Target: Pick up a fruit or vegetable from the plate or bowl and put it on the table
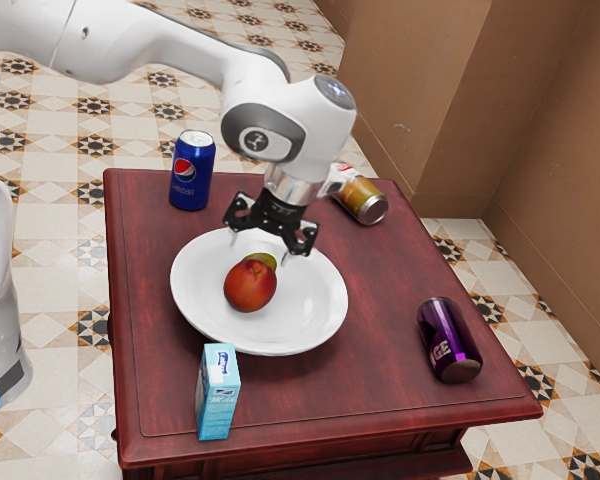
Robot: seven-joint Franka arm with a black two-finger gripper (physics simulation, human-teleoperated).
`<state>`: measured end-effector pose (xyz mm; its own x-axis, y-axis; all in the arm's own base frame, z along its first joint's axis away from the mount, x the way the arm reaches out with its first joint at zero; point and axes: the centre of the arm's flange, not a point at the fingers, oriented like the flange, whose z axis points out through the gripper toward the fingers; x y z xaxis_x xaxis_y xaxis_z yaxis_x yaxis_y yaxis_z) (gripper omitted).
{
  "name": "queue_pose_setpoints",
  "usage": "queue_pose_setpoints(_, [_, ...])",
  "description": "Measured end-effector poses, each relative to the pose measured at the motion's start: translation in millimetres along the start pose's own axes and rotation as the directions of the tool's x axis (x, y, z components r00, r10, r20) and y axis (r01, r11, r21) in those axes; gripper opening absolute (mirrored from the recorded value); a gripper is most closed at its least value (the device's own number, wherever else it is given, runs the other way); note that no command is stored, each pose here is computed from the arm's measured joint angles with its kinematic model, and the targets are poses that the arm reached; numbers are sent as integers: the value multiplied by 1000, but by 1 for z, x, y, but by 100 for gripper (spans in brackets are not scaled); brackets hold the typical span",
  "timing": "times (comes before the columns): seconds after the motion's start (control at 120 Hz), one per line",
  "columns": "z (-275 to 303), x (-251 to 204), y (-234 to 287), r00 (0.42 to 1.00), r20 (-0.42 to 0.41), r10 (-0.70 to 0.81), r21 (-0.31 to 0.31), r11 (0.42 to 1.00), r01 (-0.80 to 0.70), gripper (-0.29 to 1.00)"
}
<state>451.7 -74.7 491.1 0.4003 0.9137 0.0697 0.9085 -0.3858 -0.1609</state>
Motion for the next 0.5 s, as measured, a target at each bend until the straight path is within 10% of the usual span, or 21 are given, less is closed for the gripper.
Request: queue_pose_setpoints(0.5, [23, 15, 2, 997, 37, -74, 32, 997, 72, 70])
